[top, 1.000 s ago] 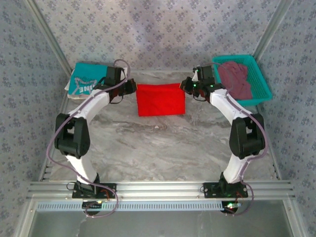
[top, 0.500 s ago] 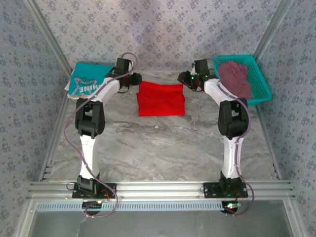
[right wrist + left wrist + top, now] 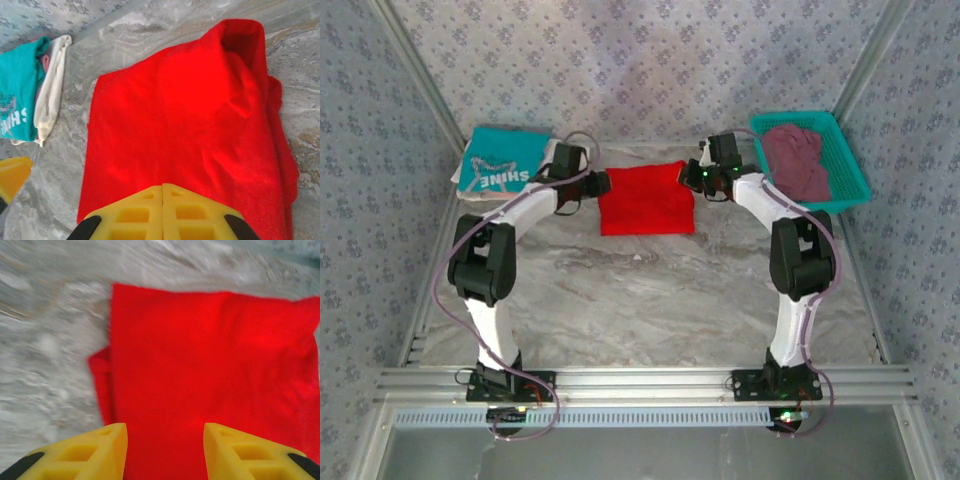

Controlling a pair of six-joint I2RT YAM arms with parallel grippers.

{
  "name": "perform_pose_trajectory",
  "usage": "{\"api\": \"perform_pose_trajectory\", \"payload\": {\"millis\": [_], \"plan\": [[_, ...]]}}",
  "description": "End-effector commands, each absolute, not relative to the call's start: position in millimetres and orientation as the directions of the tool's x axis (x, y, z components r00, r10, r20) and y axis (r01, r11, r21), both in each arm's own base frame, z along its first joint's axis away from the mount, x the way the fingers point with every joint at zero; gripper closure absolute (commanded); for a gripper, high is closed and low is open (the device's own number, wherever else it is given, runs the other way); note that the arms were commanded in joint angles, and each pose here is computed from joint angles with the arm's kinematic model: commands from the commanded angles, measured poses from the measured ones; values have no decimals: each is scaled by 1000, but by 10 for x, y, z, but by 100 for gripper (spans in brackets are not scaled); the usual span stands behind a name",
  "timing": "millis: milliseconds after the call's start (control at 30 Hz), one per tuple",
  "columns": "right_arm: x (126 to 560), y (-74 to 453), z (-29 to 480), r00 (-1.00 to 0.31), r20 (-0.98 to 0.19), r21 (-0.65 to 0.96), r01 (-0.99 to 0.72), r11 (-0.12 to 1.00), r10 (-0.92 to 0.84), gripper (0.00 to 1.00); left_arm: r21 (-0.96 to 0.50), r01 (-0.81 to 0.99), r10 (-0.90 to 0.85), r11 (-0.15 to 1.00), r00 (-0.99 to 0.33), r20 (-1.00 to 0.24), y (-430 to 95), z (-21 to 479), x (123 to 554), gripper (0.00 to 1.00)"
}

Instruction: Fold and stack the t-shirts

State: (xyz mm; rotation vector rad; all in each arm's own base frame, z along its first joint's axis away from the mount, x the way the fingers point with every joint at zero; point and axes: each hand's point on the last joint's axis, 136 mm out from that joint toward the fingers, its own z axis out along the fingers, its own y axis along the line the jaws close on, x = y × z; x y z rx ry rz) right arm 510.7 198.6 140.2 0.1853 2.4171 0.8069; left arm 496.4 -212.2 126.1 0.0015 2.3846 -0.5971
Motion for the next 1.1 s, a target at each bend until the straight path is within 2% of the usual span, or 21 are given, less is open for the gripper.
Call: {"api": "perform_pose_trajectory", "payload": {"millis": [0, 233, 367, 600, 733, 1067], "plan": [[5325, 1840, 1054, -833, -462, 563, -10, 826, 305, 91, -455, 144, -169, 879, -798, -578, -2182, 1010, 4998, 57], [5832, 1809, 834, -826, -412, 626, 51, 778, 386, 91, -443, 95, -189, 891, -811, -554, -2103, 726, 5079, 57], [5973, 1740, 610, -815, -340, 664, 146, 734, 469, 91, -446, 45, -229, 894, -809, -541, -1992, 658, 5098, 54], [5964, 1743, 292, -832, -281, 653, 200, 730, 479, 91, -522, -8, -317, 853, -802, -507, -1855, 757, 5029, 52], [5961, 1742, 309, -830, -281, 656, 200, 728, 482, 91, -553, -11, -310, 833, -837, -450, -1935, 708, 4959, 49], [5942, 1832, 399, -835, -286, 670, 176, 721, 470, 91, -589, 55, -246, 806, -874, -418, -2260, 561, 4941, 42]]}}
